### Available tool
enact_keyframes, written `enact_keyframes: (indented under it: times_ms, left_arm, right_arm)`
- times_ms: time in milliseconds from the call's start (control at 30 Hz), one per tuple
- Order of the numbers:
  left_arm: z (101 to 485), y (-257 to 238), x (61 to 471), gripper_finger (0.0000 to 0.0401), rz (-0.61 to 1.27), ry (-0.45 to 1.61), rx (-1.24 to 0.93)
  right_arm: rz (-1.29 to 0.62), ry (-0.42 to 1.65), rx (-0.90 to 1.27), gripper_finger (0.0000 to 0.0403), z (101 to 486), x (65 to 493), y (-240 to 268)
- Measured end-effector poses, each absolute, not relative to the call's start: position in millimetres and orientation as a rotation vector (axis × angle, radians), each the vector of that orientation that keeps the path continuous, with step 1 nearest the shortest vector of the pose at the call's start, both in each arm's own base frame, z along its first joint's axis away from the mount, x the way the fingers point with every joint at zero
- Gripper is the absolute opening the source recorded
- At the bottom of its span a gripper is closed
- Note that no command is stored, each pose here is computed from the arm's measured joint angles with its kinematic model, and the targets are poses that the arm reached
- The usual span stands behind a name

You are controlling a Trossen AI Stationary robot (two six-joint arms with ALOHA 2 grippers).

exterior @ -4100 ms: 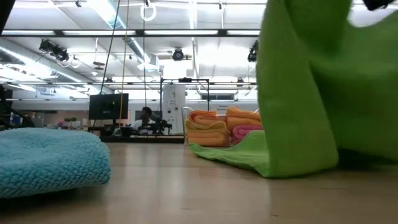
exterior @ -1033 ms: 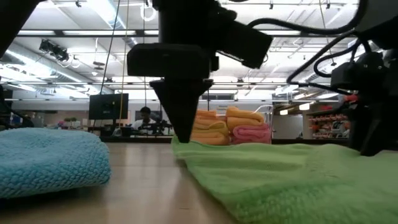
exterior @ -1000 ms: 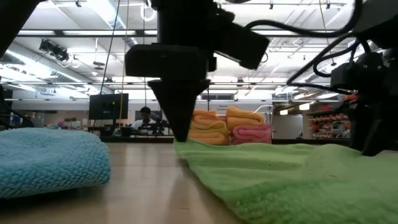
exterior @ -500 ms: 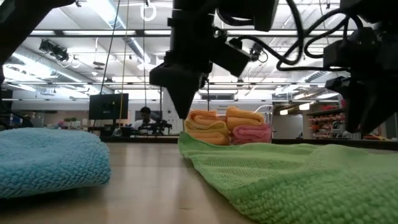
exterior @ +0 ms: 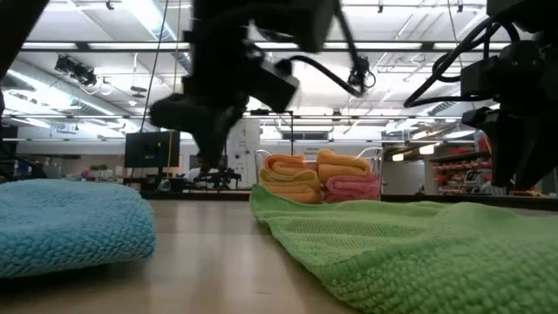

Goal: Fold microfiber towels
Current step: Fold the green microfiber cloth

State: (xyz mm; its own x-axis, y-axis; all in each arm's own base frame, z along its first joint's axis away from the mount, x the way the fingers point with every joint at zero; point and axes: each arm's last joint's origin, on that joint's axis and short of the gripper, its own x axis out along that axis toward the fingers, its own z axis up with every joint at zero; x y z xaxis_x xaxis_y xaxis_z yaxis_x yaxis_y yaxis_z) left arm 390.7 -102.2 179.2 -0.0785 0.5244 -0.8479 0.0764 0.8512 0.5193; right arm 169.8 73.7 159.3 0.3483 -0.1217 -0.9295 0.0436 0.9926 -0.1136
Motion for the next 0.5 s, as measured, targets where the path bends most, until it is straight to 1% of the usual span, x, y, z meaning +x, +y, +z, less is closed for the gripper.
enact_keyframes:
  times_ms: [133,333,400,500]
  left_arm:
    - [191.7,-100.7,368.6,0.0023,0.407,1.475,0.39]
    - [211.5,-93.1,345.7,0.0009,0.427,1.167,0.157]
    - [211.4,-86.4,339.9,0.0018,0.444,1.115,0.081]
    - [205.7,-76.4,333.8,0.0056,0.45,1.077,-0.019]
  right_arm:
    - [-0.102,1.205,-0.081,0.0151,159.5,171.0,72.7]
    - [-0.104,1.183,-0.087,0.0151,160.5,174.4,70.2]
    - [-0.104,1.181,-0.091,0.0151,160.6,174.9,69.7]
    - [-0.099,1.179,-0.099,0.0151,160.7,175.1,69.8]
